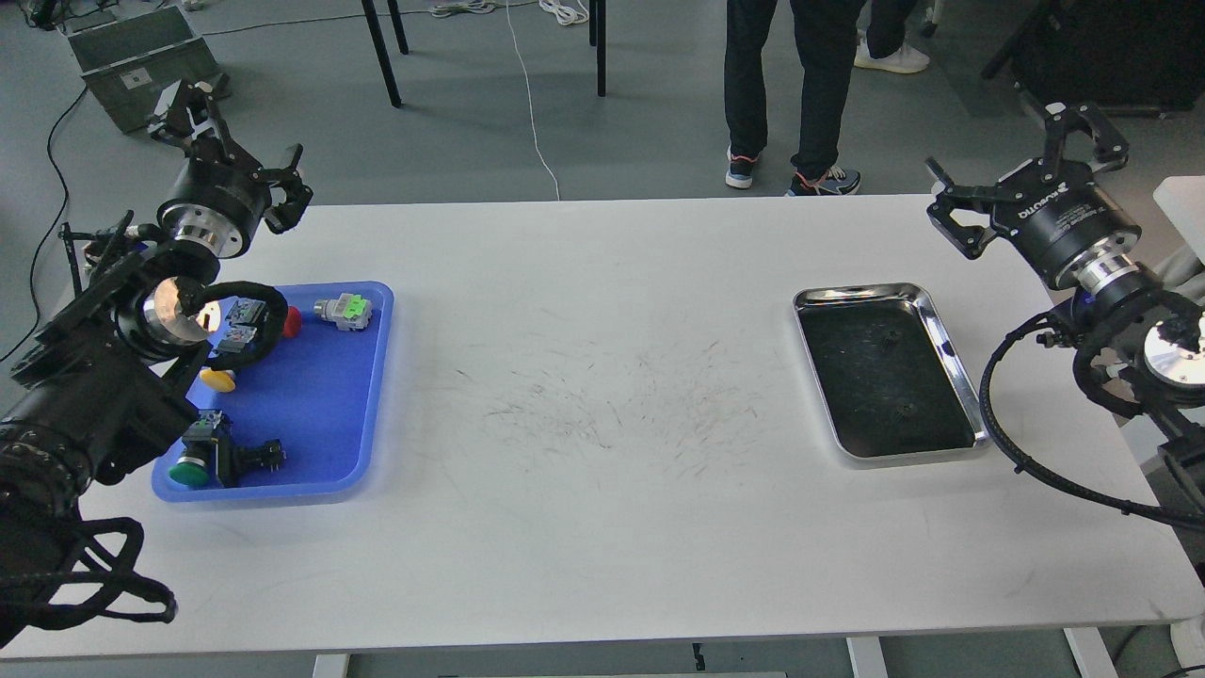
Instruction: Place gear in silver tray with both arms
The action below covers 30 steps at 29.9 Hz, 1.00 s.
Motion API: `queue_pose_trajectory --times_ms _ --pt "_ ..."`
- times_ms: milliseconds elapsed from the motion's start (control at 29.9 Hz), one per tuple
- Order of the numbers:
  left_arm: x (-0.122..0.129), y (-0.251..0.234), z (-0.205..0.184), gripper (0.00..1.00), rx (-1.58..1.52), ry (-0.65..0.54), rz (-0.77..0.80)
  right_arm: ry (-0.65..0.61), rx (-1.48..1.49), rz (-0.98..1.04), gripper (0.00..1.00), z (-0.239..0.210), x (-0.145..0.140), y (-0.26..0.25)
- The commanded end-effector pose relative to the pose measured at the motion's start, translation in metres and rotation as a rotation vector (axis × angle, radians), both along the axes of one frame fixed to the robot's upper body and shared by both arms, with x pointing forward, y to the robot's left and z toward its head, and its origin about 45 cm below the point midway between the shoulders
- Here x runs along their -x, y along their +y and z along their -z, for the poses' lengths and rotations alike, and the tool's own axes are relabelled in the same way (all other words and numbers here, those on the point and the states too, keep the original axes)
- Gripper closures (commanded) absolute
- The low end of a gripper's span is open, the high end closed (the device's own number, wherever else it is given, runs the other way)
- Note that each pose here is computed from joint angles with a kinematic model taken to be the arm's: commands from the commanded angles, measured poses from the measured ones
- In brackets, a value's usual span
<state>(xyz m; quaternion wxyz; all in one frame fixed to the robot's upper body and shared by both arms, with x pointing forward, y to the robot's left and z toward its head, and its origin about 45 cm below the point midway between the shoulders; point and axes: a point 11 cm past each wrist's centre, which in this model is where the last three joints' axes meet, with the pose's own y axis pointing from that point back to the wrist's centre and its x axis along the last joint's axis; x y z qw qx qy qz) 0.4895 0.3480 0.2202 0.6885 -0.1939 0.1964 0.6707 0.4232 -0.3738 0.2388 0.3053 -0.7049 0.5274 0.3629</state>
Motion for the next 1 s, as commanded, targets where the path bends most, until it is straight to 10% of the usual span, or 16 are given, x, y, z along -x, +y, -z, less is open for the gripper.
queue_pose_trajectory --times_ms 0,970 --pt "0.000 -0.015 0.006 0.02 0.051 -0.002 0.007 -0.011 -0.026 0.048 0.01 0.006 0.004 -0.003" --pt "0.001 -0.020 0.011 0.02 0.081 0.004 0.003 -0.006 -0.035 0.145 0.01 0.018 0.003 -0.017"
